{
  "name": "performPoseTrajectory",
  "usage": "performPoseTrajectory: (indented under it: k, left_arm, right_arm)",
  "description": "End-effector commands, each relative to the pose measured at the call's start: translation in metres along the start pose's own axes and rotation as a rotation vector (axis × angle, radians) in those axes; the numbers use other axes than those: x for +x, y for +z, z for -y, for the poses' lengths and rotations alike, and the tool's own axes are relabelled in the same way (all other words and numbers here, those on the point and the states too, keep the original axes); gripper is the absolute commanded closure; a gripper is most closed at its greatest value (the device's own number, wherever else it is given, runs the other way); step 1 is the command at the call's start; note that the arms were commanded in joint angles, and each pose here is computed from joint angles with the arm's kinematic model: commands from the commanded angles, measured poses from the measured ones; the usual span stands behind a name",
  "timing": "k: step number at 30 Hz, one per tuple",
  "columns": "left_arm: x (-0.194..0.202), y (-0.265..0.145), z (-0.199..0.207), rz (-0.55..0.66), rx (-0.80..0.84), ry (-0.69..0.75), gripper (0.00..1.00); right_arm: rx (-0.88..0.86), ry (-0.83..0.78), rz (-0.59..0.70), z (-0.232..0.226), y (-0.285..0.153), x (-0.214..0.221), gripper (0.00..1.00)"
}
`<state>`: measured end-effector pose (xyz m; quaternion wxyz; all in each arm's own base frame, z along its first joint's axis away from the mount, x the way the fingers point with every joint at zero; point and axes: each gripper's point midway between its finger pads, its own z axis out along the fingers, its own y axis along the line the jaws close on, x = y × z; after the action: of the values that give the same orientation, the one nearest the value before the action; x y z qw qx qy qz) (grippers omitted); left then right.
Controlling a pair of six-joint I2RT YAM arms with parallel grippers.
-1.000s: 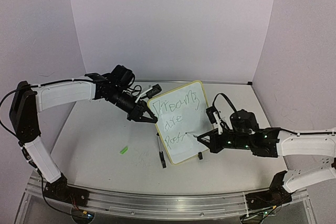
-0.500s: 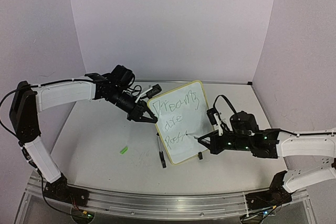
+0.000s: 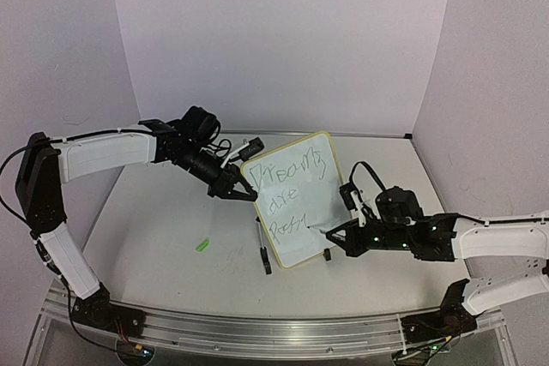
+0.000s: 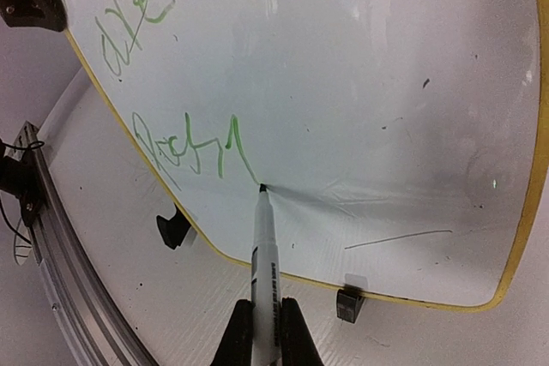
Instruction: Write a sentence on the whiteboard
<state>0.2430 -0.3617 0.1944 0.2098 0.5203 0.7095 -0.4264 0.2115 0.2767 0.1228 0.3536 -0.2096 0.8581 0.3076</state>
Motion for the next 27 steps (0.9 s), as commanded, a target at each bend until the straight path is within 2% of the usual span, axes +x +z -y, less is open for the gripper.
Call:
performPoseTrajectory:
  k: [1, 10, 27]
  left_arm:
    - [0.019, 0.009, -0.005, -0.078, -0.023, -0.005, 1.00]
    - [0.019, 0.009, -0.005, -0.078, -0.023, -0.005, 1.00]
    - [0.019, 0.010, -0.006, -0.079, -0.021, -0.008, 1.00]
  right_arm:
    - [0.049, -0.005, 0.082, 0.005, -0.010, -0.022, 1.00]
    - [-0.056, -0.039, 0.128, -0.021, -0.022, -0.045, 1.00]
    - [-0.046, -0.062, 0.125, -0.023, -0.006, -0.053, 1.00]
